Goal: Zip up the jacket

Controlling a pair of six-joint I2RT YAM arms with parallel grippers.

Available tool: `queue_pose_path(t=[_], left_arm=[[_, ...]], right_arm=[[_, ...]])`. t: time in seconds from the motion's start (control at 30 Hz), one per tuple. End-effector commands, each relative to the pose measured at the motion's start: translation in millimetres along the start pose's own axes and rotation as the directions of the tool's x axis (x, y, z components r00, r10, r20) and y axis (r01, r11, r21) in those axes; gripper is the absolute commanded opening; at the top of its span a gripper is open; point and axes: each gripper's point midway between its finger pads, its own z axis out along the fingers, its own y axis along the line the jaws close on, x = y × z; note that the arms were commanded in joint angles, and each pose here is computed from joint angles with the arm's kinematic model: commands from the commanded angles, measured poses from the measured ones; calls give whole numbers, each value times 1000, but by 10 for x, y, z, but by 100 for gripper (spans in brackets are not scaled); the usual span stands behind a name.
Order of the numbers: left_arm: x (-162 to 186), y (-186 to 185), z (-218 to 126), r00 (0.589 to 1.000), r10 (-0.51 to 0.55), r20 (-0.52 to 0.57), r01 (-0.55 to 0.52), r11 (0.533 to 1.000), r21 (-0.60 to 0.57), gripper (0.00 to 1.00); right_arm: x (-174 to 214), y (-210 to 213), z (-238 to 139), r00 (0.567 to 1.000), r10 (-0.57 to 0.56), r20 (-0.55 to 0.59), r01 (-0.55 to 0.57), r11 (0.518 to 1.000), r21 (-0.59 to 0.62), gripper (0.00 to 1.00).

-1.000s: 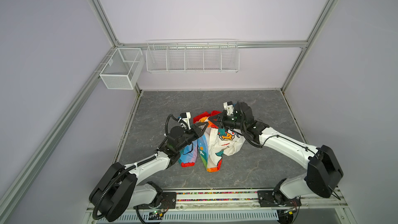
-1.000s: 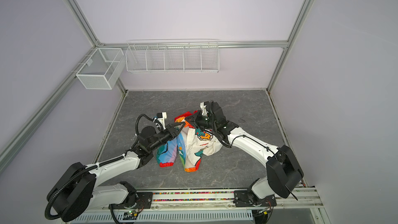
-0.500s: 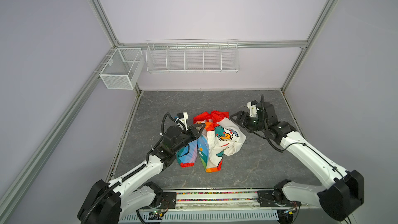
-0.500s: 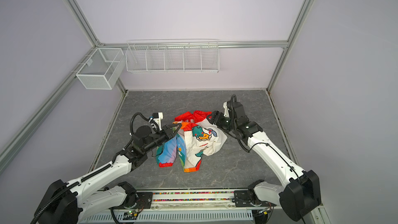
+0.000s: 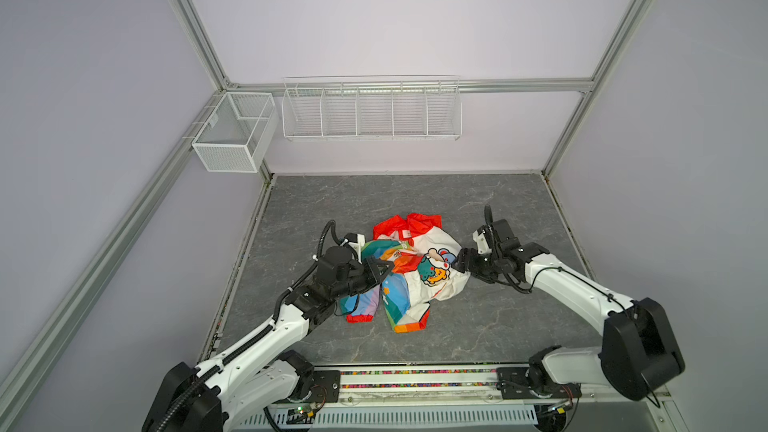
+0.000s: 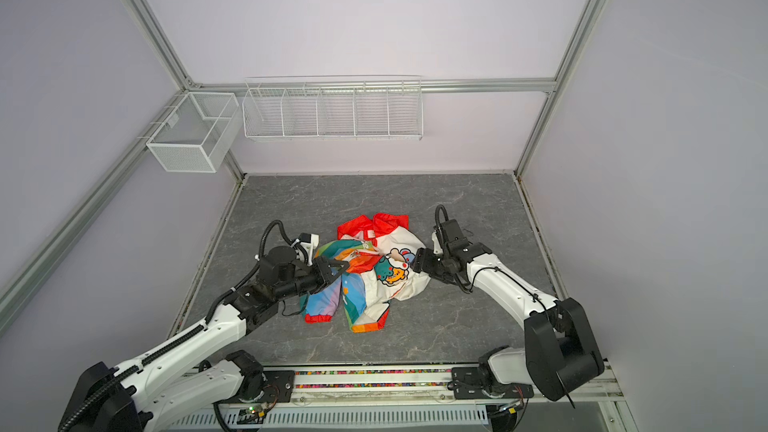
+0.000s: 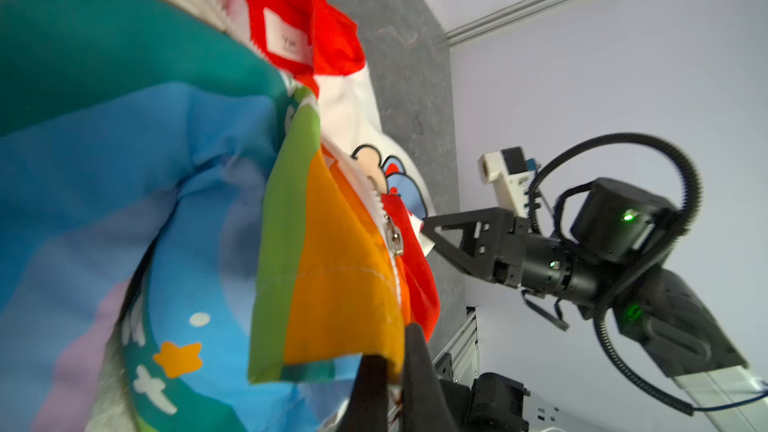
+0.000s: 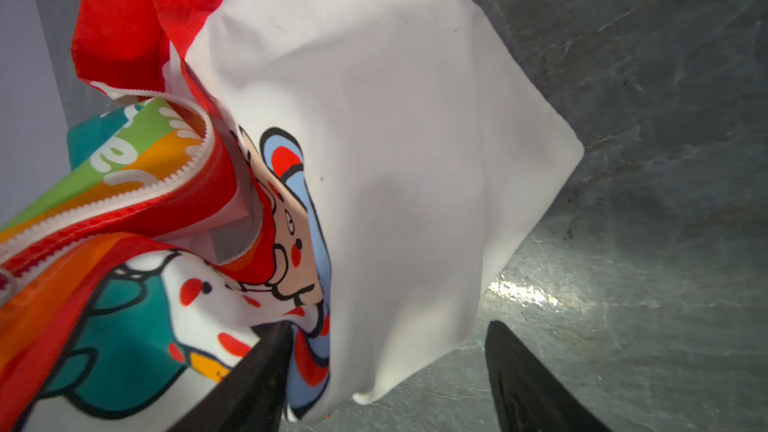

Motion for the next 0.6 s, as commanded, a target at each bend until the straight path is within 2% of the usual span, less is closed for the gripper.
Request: queue_pose_path(t=[0.0, 0.13, 0.33, 0.57], left_arm=[[298, 225, -18, 992, -71, -108, 65, 996, -59, 0], [453, 426, -31, 983, -97, -153, 79, 990, -115, 0], [504, 572, -87, 985, -100, -137, 80, 986, -144, 0], [523, 637, -87, 987, -110, -120, 93, 987, -133, 0]], right_arm=[[-369, 294, -126, 992, -92, 90, 96, 995, -42, 80], [-697, 527, -33, 985, -140, 99, 146, 988, -50, 83], [-1149, 793, 404, 983, -174, 65, 178, 982, -68, 84], [-1456, 721, 958, 989, -148, 24, 148, 989, -20, 84]])
